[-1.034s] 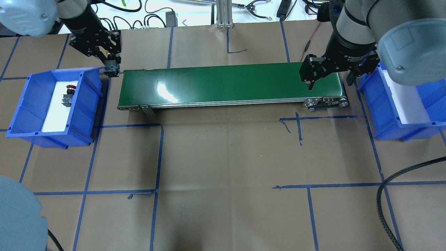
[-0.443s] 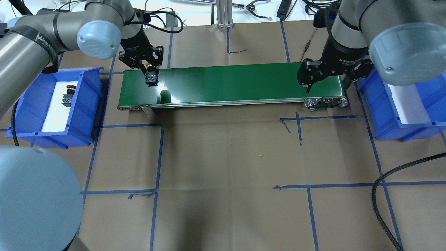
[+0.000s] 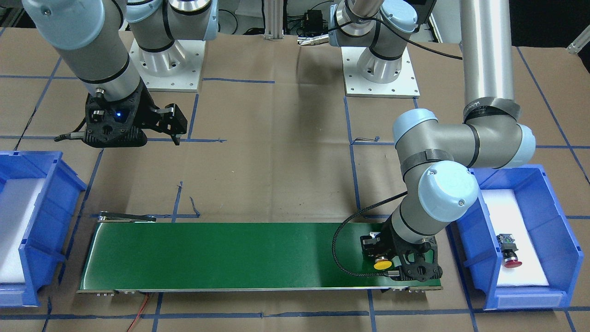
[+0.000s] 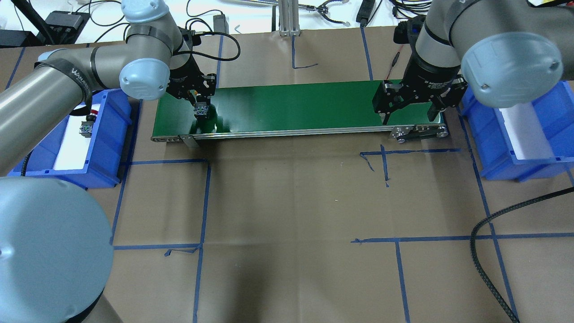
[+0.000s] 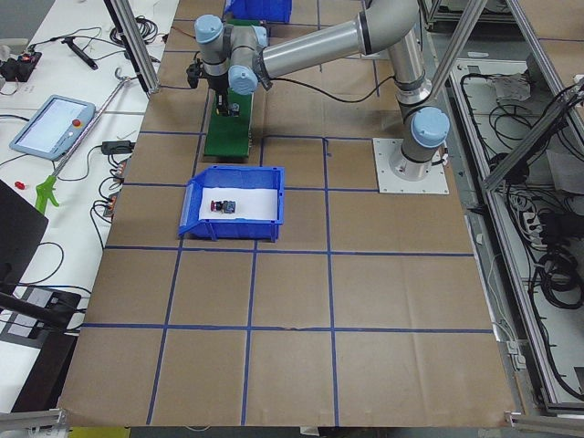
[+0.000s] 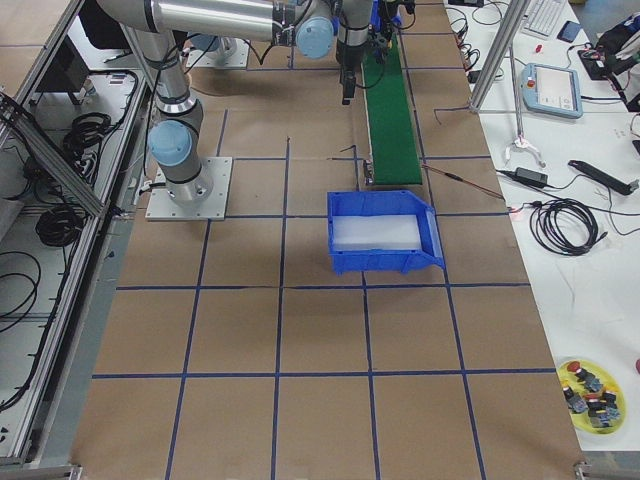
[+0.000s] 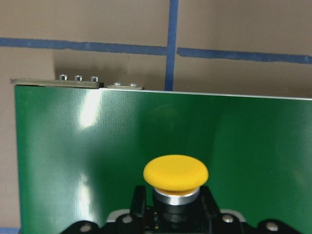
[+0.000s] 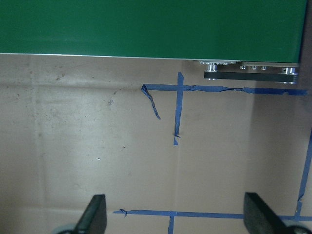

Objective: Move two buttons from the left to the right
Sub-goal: 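Carry the yellow button to the conveyor and lower it onto the belt, then open the left gripper and raise it away from the yellow button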

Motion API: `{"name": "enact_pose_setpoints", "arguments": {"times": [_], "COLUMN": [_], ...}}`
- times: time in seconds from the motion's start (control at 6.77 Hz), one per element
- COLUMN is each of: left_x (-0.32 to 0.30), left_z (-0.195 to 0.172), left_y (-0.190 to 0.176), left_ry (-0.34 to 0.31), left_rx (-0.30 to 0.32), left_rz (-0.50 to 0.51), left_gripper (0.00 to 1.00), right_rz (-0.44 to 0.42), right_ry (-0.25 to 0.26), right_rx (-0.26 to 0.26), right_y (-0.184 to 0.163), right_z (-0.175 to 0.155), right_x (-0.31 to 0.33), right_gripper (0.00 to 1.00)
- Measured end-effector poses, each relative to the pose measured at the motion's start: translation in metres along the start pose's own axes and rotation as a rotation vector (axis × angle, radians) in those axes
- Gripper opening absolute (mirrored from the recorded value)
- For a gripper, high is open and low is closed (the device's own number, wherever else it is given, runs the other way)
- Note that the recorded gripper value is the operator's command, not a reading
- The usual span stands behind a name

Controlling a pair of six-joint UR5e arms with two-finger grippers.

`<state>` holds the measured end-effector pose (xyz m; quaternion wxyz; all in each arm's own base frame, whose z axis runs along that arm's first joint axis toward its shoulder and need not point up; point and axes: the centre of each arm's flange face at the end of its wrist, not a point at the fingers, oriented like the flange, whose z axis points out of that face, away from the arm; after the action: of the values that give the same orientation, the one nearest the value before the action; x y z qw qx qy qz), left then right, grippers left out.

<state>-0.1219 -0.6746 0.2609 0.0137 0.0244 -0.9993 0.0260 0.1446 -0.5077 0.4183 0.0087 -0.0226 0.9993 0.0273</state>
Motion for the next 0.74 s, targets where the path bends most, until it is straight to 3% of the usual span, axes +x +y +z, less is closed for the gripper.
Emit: {"name": "enact_pose_setpoints", "arguments": {"times": [0.3,0.74], "left_x": [-0.0029,-0.0049], "left_z": [0.0068,-0.0003], "left_y": [-0.0003,-0.0041], "left_ry": [-0.021,-0.044], "left_rx": [0.0,0.013], "left_rz": [-0.001,-0.01], "left_gripper": [0.99,1.0], "right_rz": [0.0,-0.001], "right_ry": [-0.002,0.0], "right_rx": [-0.01,-0.007], "right_y": [0.0018,0.0031], "right_z": [0.0021,-0.0009], "right_x": [0.0008,0.0018], "right_gripper": [1.0,1.0]}}
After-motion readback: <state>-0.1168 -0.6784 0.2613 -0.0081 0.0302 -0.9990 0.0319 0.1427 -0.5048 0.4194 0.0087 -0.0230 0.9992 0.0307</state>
